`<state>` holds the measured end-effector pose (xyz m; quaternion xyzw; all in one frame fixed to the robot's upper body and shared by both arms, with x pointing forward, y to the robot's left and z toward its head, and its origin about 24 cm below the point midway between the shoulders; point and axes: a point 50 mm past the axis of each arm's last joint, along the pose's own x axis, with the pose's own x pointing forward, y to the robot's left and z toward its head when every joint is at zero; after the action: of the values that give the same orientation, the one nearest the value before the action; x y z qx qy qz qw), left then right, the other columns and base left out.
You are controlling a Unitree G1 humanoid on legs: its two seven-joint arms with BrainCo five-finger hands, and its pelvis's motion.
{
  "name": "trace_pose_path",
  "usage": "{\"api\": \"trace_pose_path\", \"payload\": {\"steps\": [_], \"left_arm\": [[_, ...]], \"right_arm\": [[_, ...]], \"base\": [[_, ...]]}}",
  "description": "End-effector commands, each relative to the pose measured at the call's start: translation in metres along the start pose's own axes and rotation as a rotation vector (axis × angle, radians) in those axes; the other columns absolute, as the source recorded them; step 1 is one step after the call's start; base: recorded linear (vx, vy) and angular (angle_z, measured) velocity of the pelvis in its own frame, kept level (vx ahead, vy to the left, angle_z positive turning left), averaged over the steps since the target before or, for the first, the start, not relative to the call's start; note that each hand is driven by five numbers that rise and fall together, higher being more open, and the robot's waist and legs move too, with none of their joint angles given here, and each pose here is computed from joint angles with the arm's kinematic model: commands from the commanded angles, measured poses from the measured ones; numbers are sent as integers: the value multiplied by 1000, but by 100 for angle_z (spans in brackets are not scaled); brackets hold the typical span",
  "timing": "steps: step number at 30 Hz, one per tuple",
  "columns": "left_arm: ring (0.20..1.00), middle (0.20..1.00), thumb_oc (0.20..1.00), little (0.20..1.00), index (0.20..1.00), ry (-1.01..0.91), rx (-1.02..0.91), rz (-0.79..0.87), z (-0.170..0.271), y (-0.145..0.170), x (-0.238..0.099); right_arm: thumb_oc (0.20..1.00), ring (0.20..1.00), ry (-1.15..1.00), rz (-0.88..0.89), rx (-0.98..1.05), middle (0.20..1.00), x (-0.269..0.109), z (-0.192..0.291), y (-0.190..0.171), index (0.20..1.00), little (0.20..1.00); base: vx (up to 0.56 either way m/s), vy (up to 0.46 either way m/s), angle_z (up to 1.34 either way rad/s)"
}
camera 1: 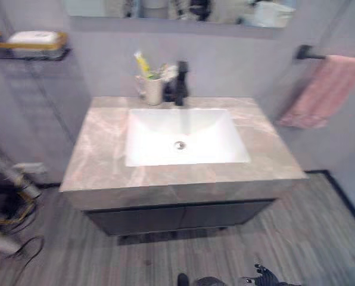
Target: Put brush and paste in cup on sink, flatten towel.
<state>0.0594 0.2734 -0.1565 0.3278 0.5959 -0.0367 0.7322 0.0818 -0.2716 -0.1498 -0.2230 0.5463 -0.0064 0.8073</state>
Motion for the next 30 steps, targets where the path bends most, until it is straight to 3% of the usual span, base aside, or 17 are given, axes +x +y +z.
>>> {"api": "trace_pose_path", "payload": {"steps": [1, 7, 11, 14, 21, 22, 24, 30], "left_arm": [[1000, 1000, 1000, 1000, 1000, -131, -38, 18, 42, -6, 2], [1000, 1000, 1000, 1000, 1000, -313, 62, 42, 94, 0, -1], [1000, 1000, 1000, 1000, 1000, -516, 352, 70, 144, 2, -12], [1000, 1000, 1000, 1000, 1000, -528, 384, 90, 150, 8, -12], [1000, 1000, 1000, 1000, 1000, -353, 266, 75, 106, 9, -2], [1000, 1000, 1000, 1000, 1000, -381, 470, 94, 108, 7, -2], [1000, 1000, 1000, 1000, 1000, -363, 563, 52, 98, -1, -2], [1000, 1000, 1000, 1000, 1000, -291, 347, 44, 85, 4, 1]], "right_arm": [[1000, 1000, 35, -46, -38, 1000, -1, -6, -16, 1000, 1000], [1000, 1000, 16, -57, -49, 1000, 0, -2, -22, 1000, 1000], [1000, 1000, -39, -106, -21, 1000, 2, 15, -33, 1000, 1000], [1000, 1000, -67, -115, -32, 1000, 5, 28, -32, 1000, 1000], [1000, 1000, -90, -76, -12, 1000, 7, 37, -10, 1000, 1000], [1000, 1000, -81, -81, -13, 1000, 7, 35, -12, 1000, 1000], [1000, 1000, -81, -82, -27, 1000, 7, 35, -12, 1000, 1000], [1000, 1000, -9, -81, -1, 1000, 5, 18, -14, 1000, 1000]], "base": [[123, 145, -108], [74, 268, -152], [-150, 416, -127], [-202, 223, -130], [-145, 134, -138], [-82, 41, -171], [-65, -2, -164], [-34, -123, -84]]}}
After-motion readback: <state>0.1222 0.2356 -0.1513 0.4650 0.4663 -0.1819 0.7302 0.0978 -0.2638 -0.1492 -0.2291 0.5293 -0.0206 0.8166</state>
